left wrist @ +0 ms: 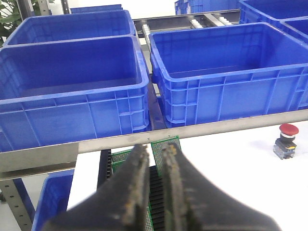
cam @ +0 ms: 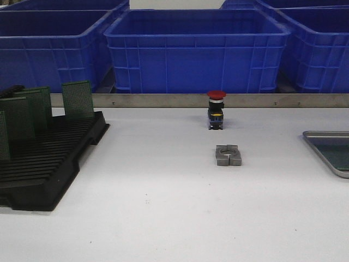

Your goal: Place circuit board on tray

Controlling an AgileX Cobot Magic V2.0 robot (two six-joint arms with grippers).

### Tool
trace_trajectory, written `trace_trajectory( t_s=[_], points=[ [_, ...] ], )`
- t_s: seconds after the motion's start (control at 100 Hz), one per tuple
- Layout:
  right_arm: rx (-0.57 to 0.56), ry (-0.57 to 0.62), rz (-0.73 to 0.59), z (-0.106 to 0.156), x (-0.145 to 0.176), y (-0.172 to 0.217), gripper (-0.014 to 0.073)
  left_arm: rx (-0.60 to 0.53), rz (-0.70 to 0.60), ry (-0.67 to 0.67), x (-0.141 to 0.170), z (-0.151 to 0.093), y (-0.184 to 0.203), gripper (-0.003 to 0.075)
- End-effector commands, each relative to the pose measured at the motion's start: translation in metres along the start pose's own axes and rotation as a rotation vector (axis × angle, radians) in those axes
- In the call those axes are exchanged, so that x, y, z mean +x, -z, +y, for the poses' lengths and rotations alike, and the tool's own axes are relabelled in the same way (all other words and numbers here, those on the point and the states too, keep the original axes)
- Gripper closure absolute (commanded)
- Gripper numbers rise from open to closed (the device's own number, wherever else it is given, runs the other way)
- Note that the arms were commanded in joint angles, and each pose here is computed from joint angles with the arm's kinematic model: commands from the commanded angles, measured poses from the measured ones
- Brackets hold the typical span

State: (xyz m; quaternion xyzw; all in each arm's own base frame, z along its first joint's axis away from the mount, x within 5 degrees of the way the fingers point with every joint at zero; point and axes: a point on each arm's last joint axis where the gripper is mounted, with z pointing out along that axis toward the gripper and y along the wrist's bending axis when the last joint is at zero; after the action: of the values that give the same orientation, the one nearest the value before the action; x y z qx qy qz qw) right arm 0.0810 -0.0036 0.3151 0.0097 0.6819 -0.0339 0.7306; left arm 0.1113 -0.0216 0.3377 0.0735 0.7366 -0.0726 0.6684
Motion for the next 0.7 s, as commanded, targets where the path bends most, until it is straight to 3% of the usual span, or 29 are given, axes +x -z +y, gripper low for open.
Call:
trace_trajectory(
  t_s=[0.0, 0.69],
  points=[
    [0.044, -0.010, -0.050, -0.0042, -0.0115, 0.0004, 0.0663, -0.033, -0.103, 0.013, -0.0160, 0.0030, 0.0024, 0.0738],
    [0.044, -0.011, -0.051, -0.0042, -0.0115, 0.0004, 0.0664, -0.028, -0.088, 0.013, -0.0146, 0.0026, 0.0018, 0.0738]
  ],
)
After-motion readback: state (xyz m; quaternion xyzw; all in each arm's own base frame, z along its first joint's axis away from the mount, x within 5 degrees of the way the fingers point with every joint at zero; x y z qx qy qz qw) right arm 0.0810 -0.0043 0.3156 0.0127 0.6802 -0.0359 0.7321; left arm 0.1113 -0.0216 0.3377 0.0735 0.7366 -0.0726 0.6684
